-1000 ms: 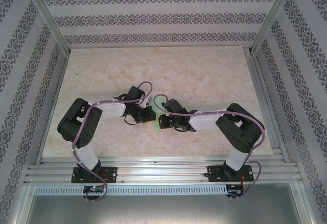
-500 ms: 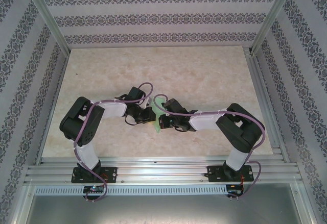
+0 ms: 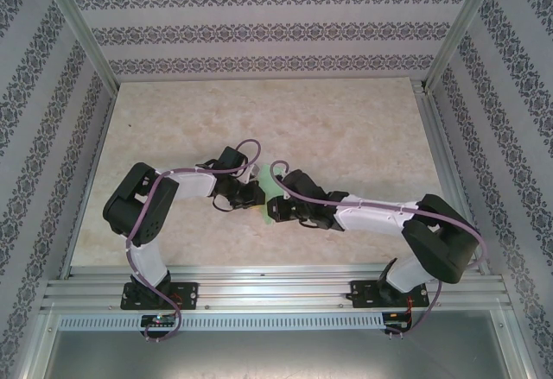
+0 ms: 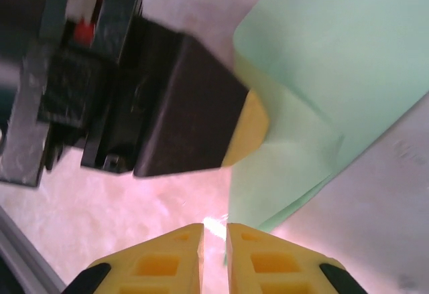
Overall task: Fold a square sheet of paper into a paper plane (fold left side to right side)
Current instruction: Third fold the triangle at the center of the table.
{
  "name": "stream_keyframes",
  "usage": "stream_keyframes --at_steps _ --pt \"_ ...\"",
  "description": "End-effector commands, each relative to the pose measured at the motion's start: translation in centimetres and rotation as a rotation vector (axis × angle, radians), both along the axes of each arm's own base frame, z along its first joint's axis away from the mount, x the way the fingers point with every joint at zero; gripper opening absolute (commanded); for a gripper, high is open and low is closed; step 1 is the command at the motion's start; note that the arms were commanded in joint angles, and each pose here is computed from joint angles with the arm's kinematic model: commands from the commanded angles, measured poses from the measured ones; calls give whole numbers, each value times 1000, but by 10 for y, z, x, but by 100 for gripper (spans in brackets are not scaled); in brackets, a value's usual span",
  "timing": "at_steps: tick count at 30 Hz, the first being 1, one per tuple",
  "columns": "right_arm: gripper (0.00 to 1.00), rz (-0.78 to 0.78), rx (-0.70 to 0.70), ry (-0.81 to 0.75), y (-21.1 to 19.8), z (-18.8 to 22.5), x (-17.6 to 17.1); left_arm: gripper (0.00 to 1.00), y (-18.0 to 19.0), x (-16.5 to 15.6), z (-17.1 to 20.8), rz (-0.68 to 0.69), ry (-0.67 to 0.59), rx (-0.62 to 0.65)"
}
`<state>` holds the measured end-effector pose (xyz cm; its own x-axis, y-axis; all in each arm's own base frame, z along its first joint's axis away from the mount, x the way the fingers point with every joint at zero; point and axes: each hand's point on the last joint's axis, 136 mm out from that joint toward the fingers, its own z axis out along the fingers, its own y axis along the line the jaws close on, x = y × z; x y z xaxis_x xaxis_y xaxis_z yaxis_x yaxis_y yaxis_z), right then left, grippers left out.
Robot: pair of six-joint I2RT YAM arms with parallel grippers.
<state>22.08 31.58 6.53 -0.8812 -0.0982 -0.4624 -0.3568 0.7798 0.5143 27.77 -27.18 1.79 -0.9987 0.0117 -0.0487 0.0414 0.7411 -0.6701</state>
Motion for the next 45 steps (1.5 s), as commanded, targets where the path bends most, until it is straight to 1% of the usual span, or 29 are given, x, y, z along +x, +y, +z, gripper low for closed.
stream_keyframes --at_steps 1,7,11,18,25,35,40,45 --pt "16 -16 71 24 19 -3 -7 12 0 -3 -15 -27 -15 51" --pt "15 -2 74 50 37 -20 -4 12 0 -3 -16 -30 -14 55" --pt "15 -14 53 44 35 -25 -1 12 -1 -3 -16 -31 -14 53" --pt "15 -20 70 25 31 -17 3 12 -1 -3 -16 -32 -16 53" --pt "15 -26 38 49 25 -33 4 12 -1 -3 -17 -32 -14 55" --pt "14 -40 -30 155 11 -77 -24 12 -7 6 -4 -44 -37 48" --pt "13 -47 -61 195 3 -85 -34 13 -8 15 3 -57 -56 68" --pt "14 -74 -95 245 -9 -92 -44 15 -2 33 18 -56 -91 67"
